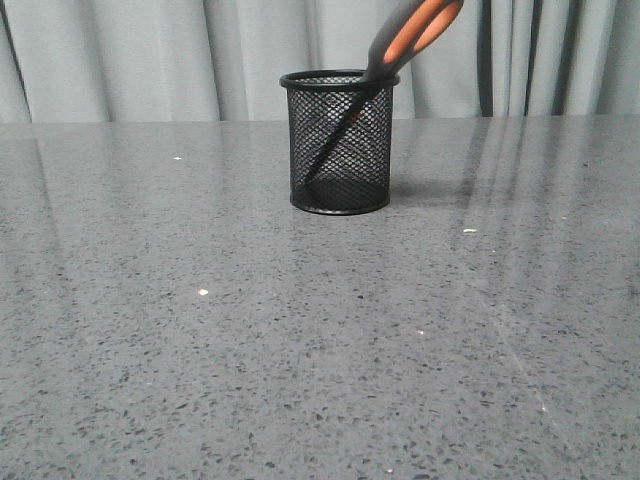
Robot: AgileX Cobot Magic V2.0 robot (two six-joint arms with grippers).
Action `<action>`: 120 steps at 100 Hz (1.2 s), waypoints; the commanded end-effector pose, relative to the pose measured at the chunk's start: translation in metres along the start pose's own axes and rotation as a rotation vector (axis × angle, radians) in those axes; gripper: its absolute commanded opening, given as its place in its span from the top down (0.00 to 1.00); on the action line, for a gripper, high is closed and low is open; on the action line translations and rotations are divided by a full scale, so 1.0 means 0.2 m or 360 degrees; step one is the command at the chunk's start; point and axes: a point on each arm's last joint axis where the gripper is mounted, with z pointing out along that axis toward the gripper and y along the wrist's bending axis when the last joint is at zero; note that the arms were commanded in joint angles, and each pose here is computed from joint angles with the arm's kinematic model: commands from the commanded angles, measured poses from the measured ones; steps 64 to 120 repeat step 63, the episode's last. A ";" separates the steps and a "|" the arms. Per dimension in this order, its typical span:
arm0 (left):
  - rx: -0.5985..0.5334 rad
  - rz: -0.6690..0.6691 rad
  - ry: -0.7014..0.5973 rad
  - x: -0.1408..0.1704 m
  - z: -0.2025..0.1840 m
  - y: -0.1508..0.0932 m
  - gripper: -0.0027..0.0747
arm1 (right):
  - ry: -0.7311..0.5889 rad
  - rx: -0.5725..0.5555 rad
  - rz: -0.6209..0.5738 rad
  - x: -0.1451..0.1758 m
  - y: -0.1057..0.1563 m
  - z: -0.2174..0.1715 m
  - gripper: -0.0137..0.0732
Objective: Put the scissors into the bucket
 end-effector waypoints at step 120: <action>-0.0014 -0.0032 -0.0102 0.02 0.00 0.00 0.99 | -0.0145 0.0014 -0.0058 -0.03 0.00 -0.01 0.92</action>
